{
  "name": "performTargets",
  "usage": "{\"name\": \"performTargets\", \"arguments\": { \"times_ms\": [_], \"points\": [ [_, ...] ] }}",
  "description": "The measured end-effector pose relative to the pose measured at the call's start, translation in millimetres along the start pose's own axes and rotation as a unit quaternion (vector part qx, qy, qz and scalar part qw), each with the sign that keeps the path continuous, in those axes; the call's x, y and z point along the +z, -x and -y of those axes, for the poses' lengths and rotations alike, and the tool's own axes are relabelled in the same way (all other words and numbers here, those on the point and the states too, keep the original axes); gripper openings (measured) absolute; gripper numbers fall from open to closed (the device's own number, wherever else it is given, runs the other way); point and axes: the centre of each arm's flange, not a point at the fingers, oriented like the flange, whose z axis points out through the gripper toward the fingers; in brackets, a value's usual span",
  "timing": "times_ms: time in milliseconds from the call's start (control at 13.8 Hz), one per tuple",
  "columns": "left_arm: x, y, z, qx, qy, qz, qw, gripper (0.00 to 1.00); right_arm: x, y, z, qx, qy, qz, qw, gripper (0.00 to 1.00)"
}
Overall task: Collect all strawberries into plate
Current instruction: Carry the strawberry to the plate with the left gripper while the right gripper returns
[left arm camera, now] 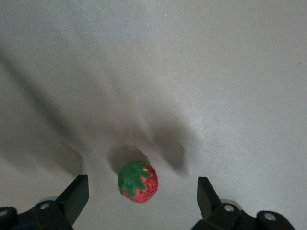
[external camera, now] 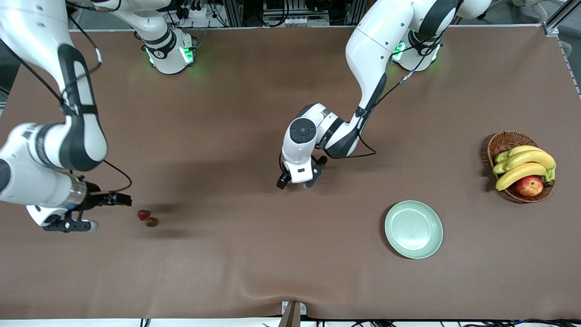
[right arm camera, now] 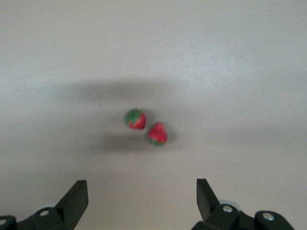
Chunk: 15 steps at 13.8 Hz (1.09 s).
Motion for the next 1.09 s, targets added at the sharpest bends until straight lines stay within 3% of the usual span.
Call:
{"name": "performTargets", "arguments": {
  "times_ms": [218, 654, 872, 1090],
  "points": [
    [1.2, -0.3, -0.1, 0.004, 0.001, -0.005, 1.0, 0.98, 62.1, -12.2, -4.1, -0.013, 0.012, -0.017, 1.0, 1.0],
    [-2.3, 0.5, -3.0, 0.008, 0.006, -0.007, 1.0, 0.37, 75.2, -17.8, -4.5, -0.123, 0.02, -0.032, 0.992, 1.0],
    [-21.1, -4.3, -14.7, 0.011, 0.024, -0.014, 1.0, 0.33, 79.5, -17.2, -2.1, -0.177, 0.02, -0.027, 0.984, 1.0],
    [-76.6, -48.3, -34.2, 0.002, 0.035, -0.056, 0.998, 0.33, 98.1, -13.6, -4.2, -0.214, 0.02, -0.011, 0.977, 1.0]
  ]
}}
